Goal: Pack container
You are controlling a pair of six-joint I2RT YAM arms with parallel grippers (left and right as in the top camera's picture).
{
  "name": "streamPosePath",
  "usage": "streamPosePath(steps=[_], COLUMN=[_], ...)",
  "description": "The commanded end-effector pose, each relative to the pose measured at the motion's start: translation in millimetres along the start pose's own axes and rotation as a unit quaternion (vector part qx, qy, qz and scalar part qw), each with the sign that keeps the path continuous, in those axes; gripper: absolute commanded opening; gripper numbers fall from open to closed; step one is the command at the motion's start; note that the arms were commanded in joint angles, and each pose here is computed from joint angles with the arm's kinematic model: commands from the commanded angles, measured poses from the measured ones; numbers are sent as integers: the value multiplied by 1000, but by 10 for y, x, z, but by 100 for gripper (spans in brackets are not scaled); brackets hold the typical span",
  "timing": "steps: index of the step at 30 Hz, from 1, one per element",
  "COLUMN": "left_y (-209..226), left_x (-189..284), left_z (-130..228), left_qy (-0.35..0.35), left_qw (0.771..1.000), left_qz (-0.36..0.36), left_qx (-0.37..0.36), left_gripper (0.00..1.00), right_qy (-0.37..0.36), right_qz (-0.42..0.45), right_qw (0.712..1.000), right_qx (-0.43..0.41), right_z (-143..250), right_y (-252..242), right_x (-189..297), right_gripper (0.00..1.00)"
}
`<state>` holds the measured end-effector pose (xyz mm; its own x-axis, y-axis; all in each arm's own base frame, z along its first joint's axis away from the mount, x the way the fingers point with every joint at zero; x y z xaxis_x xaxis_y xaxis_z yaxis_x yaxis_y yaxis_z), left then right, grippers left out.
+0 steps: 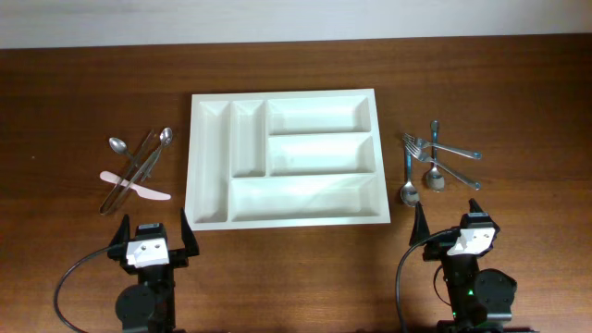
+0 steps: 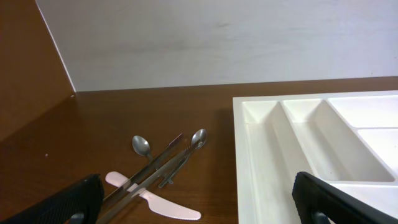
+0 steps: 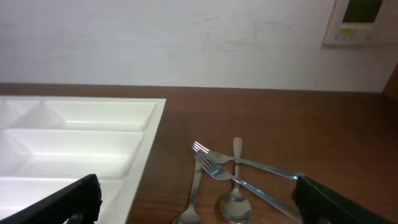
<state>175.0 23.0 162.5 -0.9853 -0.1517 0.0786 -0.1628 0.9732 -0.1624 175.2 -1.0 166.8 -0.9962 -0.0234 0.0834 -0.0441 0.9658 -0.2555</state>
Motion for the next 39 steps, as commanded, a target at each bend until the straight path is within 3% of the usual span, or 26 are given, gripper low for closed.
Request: streamPosePath(steps=[1,6,12,18,23,30,34,39], left_y=[-1,-1,-1,-1,-1,-1,-1,-1], left_x=[4,4,4,4,4,4,4,4], left_z=[4,4,4,4,4,4,4,4], left_qy=[0,0,0,0,0,0,0,0], left_qw=[1000,1000,1000,1000,1000,1000,1000,1000], left_qz=[3,3,3,3,3,3,3,3], left_qx=[-5,-5,-5,-5,-5,-5,-5,-5], left_gripper=[99,99,99,99,99,99,99,99], right_qy=[-1,-7,3,130,257,295,300,365], right_qz=[4,4,6,-8,-41,-131,-189,-150], right_qw=[999,998,998,991,965,944,930,914], right_qx=[-49,-58,-58,-43,-44,-72,-94,-89], right_z=[17,-63,-558,-1086,-1515,-2061,-2089,-1771], right_y=[1,-18,-152,-335,-467,-474,-374,-450], right_x=[0,16,121,11,-289,-782,-1003,-1236], right_gripper=[99,99,99,99,99,99,99,99])
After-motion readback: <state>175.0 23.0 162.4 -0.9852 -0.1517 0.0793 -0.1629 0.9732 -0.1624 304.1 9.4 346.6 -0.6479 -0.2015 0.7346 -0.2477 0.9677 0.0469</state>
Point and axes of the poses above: each gripper's point midway between its finger pads, its own x axis back along the fingers, its own y axis along the line the jaws close on, z = x × y, the point moved 7 cm from there along x, back along the fingers, and after that the axes turned 15 degrees about x, right-handed, at the moved point
